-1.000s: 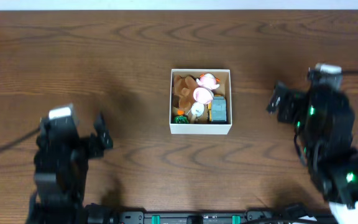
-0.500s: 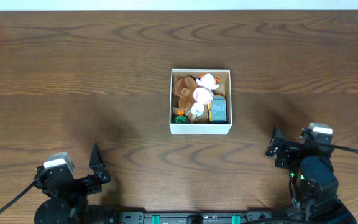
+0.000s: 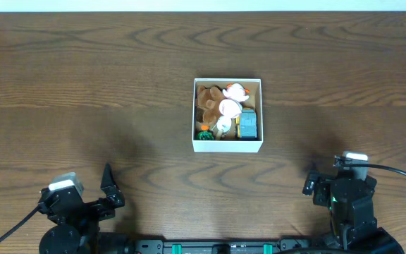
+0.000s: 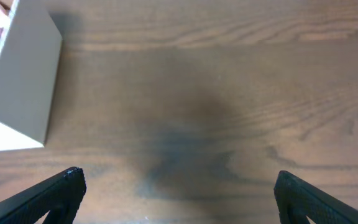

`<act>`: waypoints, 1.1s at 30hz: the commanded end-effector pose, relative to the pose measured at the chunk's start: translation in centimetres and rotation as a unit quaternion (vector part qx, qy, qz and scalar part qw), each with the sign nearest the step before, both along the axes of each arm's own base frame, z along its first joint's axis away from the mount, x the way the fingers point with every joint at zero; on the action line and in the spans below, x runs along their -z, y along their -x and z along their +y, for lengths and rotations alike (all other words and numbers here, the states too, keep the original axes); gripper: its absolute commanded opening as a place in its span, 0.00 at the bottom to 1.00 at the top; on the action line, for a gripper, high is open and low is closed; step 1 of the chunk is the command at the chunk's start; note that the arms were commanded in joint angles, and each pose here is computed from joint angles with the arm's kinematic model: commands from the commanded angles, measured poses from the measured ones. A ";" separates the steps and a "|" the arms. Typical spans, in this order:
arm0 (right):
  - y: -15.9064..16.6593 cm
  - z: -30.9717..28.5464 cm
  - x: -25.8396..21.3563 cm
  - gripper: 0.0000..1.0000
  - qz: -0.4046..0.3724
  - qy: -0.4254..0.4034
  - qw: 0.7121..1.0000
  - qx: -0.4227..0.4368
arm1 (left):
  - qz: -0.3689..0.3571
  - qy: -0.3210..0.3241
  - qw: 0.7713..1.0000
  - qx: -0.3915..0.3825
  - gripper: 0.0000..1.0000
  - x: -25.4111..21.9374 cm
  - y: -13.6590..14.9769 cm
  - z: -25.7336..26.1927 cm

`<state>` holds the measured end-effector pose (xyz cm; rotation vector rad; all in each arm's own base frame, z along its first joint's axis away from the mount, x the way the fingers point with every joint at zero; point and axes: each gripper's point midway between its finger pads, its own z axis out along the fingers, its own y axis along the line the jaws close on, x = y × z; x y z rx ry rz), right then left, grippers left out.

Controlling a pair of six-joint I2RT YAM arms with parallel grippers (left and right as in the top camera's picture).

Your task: Pack container

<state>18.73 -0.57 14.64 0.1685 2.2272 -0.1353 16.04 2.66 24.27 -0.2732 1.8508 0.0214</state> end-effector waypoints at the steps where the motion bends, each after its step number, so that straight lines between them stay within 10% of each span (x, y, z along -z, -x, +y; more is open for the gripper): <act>1: 0.3 -0.1 0.5 0.99 0.010 0.012 1.000 -0.005 | -0.001 0.002 1.000 -0.008 0.98 0.0 0.1 0.2; 20: 1.3 -0.6 -1.1 0.99 -0.049 -0.070 0.996 0.018 | -0.001 0.002 1.000 -0.008 0.98 0.0 0.1 0.2; 33: -2.1 -1.9 -4.1 0.99 -0.225 -0.086 0.970 0.037 | -0.001 0.002 1.000 -0.008 0.98 0.0 0.1 0.2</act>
